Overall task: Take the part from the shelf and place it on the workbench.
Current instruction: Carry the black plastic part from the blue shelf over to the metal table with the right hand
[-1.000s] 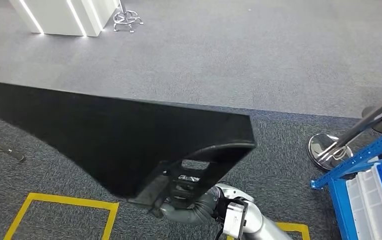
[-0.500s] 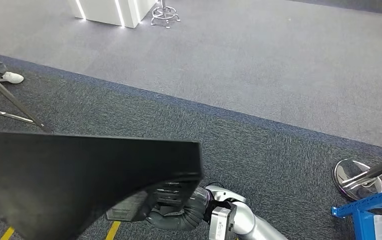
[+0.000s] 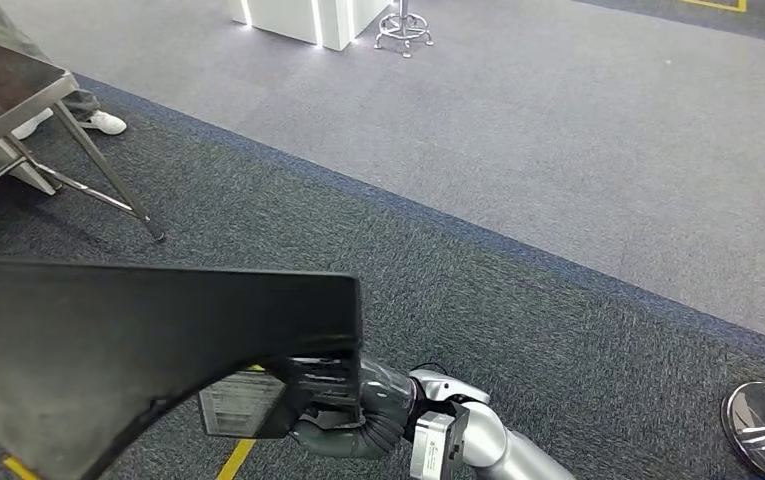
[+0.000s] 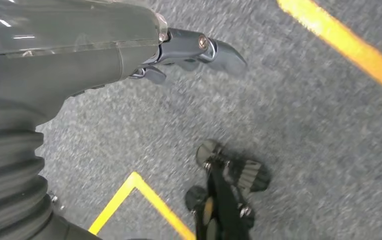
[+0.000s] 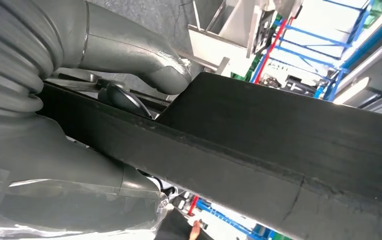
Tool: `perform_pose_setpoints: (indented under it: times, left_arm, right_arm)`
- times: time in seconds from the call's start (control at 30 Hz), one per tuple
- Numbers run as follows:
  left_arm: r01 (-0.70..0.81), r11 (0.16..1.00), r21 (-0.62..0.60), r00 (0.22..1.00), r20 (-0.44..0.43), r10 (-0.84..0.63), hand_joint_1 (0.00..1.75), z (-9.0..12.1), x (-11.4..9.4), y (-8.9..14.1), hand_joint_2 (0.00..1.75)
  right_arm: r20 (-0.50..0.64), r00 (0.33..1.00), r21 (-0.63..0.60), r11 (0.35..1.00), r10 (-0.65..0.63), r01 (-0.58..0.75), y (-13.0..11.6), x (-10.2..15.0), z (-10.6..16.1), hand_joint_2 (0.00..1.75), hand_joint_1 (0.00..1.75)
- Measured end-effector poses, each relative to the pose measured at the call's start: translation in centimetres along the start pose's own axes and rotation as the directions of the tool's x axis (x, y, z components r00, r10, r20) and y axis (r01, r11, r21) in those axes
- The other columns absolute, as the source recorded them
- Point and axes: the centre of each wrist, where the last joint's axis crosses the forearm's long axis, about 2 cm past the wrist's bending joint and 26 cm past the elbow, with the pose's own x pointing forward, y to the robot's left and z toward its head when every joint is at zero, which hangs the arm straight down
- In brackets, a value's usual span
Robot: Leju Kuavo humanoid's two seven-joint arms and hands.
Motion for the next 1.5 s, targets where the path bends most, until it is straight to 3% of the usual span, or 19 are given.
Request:
perform_pose_setpoints:
  times: [0.6,1.5]
  left_arm:
    - [0.018,1.0,0.008,0.999,0.031,-0.019,0.0,-0.2,0.5,0.5,1.75]
    - [0.001,0.999,-0.034,0.999,0.035,0.0,0.0,-0.2,0.7,-0.4,1.75]
  right_arm:
    - [0.043,0.999,0.024,1.0,-0.016,0.015,0.1,0.3,-0.2,1.75,1.75]
    - [-0.002,1.0,0.032,0.999,-0.026,0.026,0.0,0.1,-1.0,1.75,1.75]
